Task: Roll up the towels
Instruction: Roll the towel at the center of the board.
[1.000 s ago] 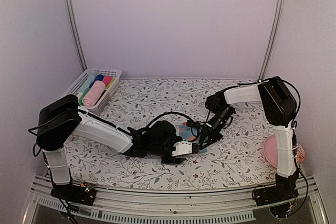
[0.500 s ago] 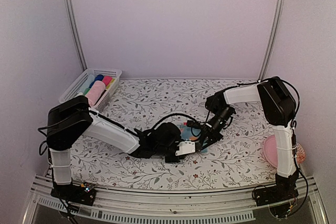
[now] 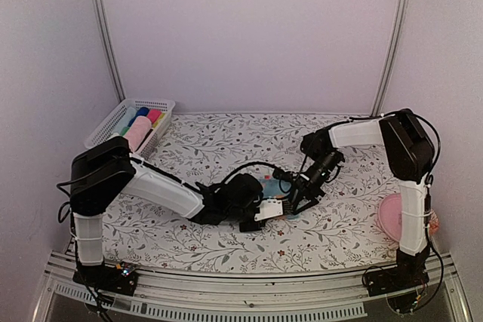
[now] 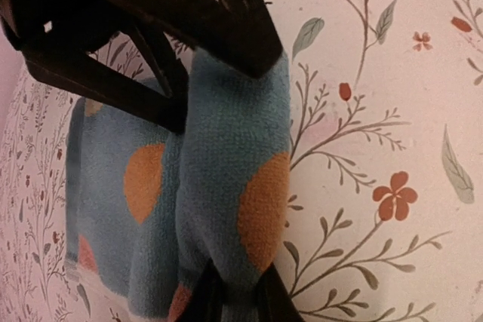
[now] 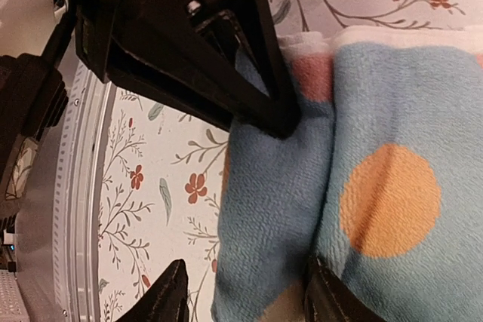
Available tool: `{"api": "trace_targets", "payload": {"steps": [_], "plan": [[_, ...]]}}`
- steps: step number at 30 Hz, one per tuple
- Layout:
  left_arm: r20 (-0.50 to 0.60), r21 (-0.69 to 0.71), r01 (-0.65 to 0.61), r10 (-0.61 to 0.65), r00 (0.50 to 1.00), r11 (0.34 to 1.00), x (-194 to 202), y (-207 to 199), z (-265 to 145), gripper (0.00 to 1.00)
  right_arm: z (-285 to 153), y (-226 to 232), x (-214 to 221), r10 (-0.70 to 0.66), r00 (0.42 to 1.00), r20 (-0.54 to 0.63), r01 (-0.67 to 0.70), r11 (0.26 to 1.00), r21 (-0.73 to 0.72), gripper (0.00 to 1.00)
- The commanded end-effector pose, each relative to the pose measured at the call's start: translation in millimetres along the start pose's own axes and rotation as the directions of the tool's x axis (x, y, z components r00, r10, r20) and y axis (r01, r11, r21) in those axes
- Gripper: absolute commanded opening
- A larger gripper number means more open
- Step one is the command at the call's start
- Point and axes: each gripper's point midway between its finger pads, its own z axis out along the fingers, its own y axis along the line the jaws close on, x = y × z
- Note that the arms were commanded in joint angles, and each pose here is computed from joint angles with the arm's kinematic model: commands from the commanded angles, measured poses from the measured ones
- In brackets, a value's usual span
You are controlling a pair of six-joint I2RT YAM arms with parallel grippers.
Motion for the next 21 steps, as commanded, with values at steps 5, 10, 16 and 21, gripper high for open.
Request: {"api": "trace_targets", "payload": {"steps": [5,10,16,21], "plan": [[-0.105,0.159,0.117,-0.101,0.989,0.98,24.1,-20.1,-0.3,0.07,-67.9,-16.0,-16.5,-0.089,0.99,0.113,0.061,0.972,0.229,0.57],[-0.112,0.239,0.229,-0.208,0.972,0.943,18.1,-10.6,-0.3,0.07,-102.1,-23.1,-12.7,-0.174,0.976,0.132,0.108,0.91,0.4,0.62],[-0.158,0.312,0.366,-0.332,0.93,0.877,16.9,4.8,5.6,0.1,-109.4,2.6,-6.4,-0.396,0.916,0.061,0.306,0.789,0.533,0.67],[-0.246,0.387,0.491,-0.426,0.871,0.781,26.2,8.2,11.9,0.11,-101.8,25.6,-9.3,-0.526,0.85,0.018,0.431,0.715,0.55,0.7]]}}
